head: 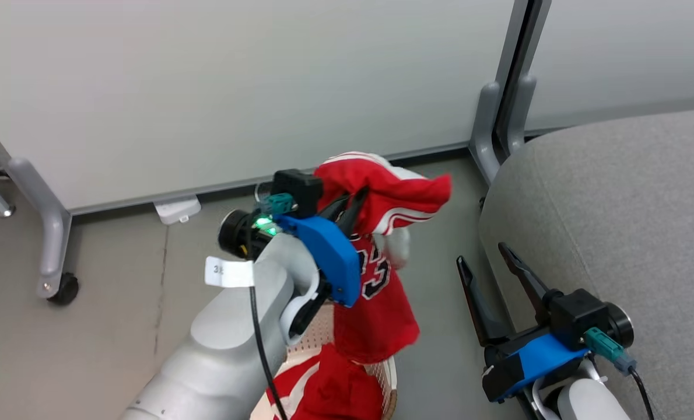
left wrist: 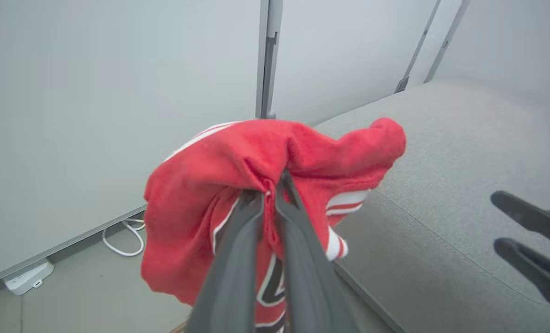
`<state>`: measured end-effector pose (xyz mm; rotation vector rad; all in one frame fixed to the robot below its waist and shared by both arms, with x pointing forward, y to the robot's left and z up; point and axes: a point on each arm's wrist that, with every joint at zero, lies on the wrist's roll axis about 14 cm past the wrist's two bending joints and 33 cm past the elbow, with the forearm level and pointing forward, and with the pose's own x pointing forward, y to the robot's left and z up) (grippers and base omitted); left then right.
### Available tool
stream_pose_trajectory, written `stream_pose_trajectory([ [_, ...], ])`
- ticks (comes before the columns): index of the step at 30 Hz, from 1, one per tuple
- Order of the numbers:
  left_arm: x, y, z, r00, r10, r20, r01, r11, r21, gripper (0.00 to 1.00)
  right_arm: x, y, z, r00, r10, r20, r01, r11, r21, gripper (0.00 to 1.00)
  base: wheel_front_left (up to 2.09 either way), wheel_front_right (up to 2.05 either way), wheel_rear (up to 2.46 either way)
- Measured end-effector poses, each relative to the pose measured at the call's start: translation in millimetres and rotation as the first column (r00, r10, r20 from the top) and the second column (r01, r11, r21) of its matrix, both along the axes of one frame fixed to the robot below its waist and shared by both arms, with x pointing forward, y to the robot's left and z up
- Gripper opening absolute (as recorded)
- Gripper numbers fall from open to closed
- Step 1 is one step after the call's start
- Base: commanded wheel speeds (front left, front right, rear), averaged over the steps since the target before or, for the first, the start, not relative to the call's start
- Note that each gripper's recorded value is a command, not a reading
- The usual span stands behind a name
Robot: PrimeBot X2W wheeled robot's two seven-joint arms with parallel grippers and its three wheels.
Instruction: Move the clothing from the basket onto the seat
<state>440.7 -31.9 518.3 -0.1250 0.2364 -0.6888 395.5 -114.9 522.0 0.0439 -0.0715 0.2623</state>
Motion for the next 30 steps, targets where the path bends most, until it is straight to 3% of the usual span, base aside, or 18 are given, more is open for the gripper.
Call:
stream_pose_trajectory([
  [10, -17, -42, 66, 0.989, -0.091, 0.119, 0.096, 0.995, -0.036, 0.00, -16, -1, 19, 0.999, -0.002, 0.043, 0.002, 1.000, 0.001, 1.00, 0.00, 0.00, 0.00],
  [19, -22, -51, 56, 0.990, -0.107, 0.093, 0.109, 0.994, -0.025, 0.00, -22, 1, 17, 0.999, 0.004, 0.031, -0.005, 1.000, 0.012, 1.00, 0.00, 0.00, 0.00],
  [30, -22, -55, 58, 0.988, -0.119, 0.093, 0.123, 0.992, -0.038, 0.00, 3, 41, 19, 0.991, 0.130, -0.010, -0.130, 0.991, -0.010, 1.00, 0.00, 0.00, 0.00],
])
